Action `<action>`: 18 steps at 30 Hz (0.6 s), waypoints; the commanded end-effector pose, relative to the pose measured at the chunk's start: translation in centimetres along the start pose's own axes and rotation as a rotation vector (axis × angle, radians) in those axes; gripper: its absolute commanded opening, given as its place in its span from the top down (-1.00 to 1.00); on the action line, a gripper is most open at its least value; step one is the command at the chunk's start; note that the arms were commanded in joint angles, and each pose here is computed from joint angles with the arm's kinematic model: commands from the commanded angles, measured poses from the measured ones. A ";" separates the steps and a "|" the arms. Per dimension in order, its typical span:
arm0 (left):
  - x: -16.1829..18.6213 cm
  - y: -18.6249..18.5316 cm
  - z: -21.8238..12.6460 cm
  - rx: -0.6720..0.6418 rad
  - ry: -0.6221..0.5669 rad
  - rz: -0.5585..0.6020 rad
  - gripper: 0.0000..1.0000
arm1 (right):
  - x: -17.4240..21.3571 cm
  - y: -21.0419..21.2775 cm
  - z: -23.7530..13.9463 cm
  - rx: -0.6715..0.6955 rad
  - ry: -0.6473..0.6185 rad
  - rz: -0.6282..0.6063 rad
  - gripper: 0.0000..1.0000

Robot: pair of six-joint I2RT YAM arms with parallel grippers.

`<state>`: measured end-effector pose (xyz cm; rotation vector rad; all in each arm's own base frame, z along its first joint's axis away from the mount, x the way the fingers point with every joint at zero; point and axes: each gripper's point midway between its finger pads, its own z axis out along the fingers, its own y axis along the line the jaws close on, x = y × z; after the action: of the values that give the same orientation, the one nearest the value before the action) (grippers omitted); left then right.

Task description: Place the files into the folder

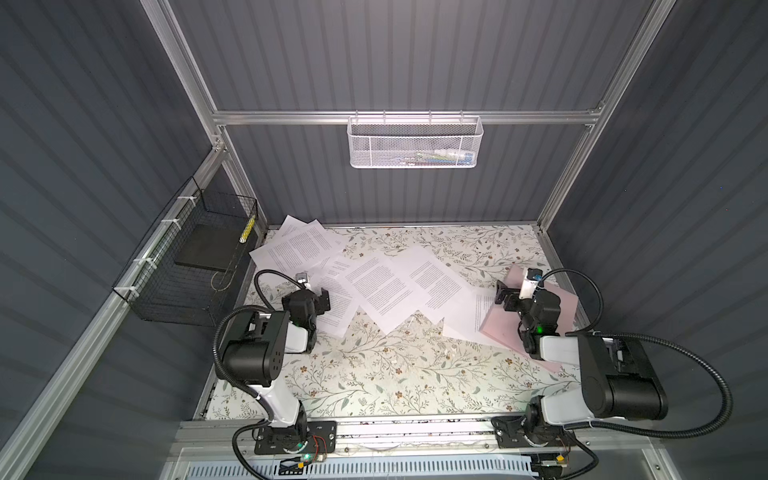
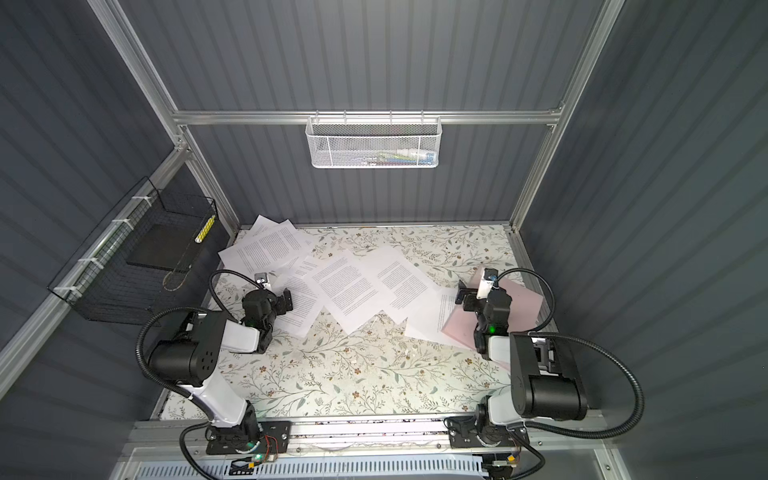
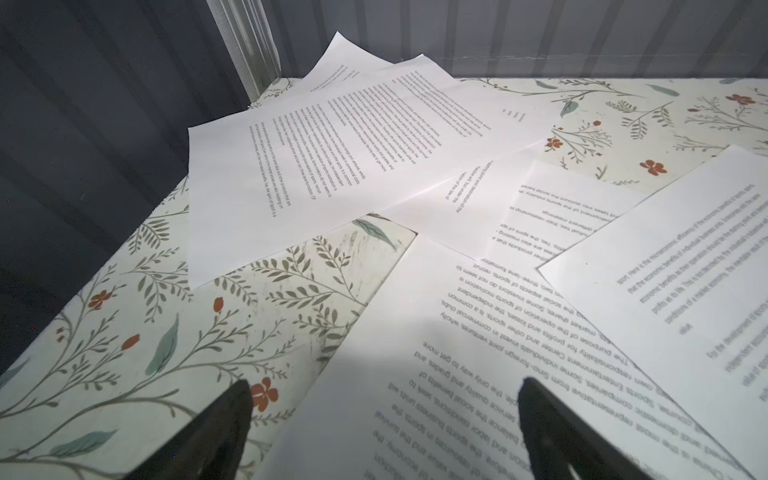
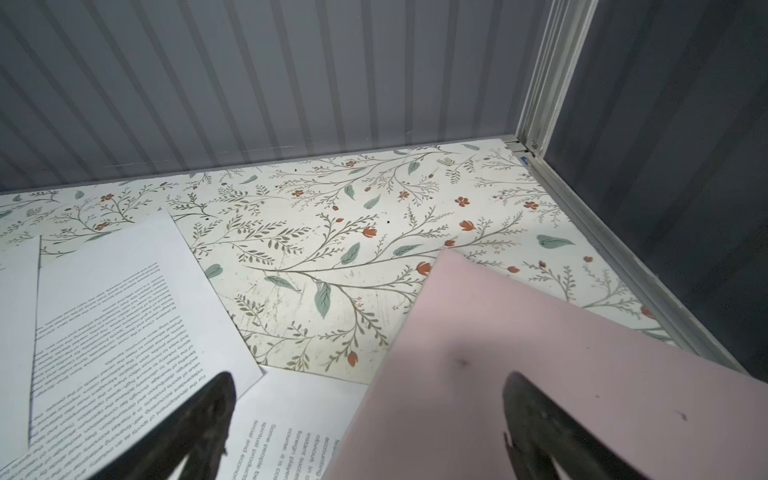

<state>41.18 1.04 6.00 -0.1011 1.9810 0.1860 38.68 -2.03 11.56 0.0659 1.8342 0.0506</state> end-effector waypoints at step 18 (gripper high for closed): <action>-0.7 -0.4 0.0 0.008 -0.018 0.014 -0.99 | -0.3 1.2 -0.4 -0.051 -0.026 -0.024 -0.98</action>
<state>41.18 0.96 6.00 -0.0991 1.9810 0.1853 38.57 -1.16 11.61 0.0285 1.8282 0.0805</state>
